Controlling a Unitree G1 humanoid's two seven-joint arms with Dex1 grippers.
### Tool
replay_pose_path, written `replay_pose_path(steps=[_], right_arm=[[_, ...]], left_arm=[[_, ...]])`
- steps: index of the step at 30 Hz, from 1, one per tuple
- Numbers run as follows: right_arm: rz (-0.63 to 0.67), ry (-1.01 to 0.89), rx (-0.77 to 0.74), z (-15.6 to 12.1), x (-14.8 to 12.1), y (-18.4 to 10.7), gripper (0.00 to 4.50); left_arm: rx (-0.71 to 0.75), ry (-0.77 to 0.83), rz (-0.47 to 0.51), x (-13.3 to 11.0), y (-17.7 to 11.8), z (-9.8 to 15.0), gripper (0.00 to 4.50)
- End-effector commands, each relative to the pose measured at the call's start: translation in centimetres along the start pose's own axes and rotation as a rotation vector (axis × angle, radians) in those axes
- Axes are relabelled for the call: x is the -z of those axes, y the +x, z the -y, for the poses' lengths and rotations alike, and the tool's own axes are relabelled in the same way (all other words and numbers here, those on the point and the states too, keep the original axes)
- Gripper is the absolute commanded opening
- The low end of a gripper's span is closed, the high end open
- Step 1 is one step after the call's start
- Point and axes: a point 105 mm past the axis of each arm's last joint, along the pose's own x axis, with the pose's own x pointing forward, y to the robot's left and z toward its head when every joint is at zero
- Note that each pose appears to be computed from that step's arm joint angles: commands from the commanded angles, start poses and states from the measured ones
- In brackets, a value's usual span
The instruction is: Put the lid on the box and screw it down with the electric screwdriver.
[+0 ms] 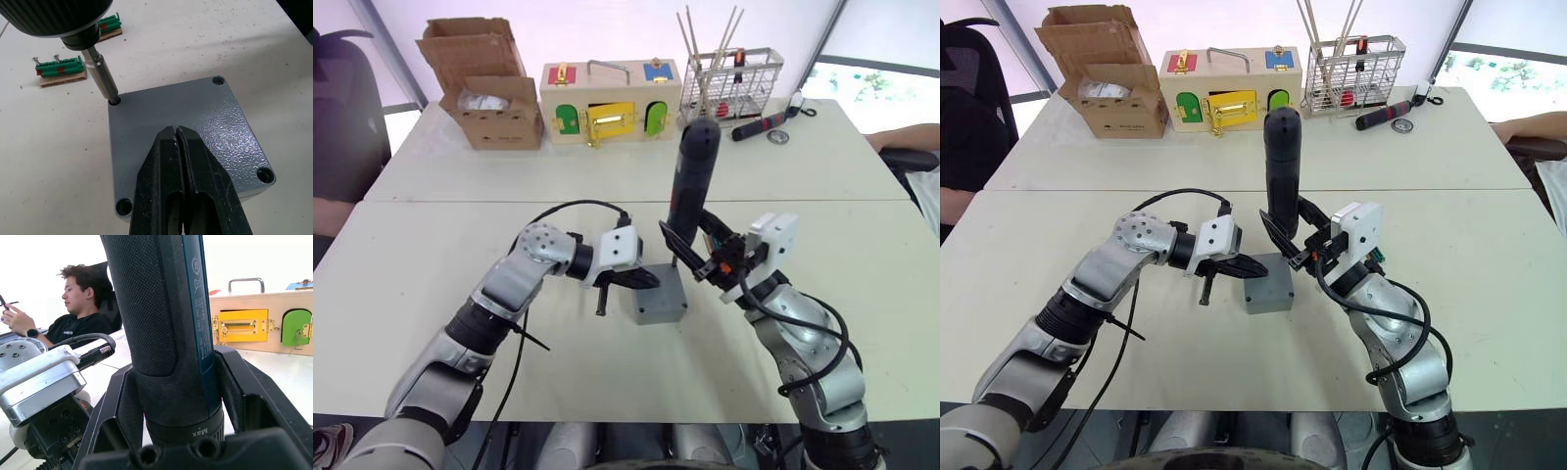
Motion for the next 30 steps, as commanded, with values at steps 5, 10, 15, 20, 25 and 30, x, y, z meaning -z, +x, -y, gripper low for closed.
replay_pose_path(steps=[5,10,15,20,25,30], right_arm=[[-0.215,0.053,-0.021,-1.0,5.0,-1.1,1.9],[-0.243,0.065,-0.016,-1.1,5.7,-1.5,1.9],[-0.261,0.088,0.0,-0.9,6.4,-1.7,1.9],[-0.296,0.106,0.016,-0.7,7.3,-2.2,1.9],[-0.333,0.116,0.043,-0.2,8.0,-2.4,1.9],[-0.382,0.117,0.067,0.1,9.1,-2.8,1.9]], left_arm=[[0.051,-0.008,-0.055,1.2,0.4,1.2,0.0],[0.052,-0.006,-0.058,1.2,0.3,1.2,0.0],[0.055,0.0,-0.073,1.4,0.2,1.3,0.0],[0.059,0.005,-0.081,1.6,0.3,1.5,0.0],[0.06,0.004,-0.082,1.6,0.4,1.5,0.0],[0.056,0.004,-0.081,1.6,0.4,1.4,0.0]])
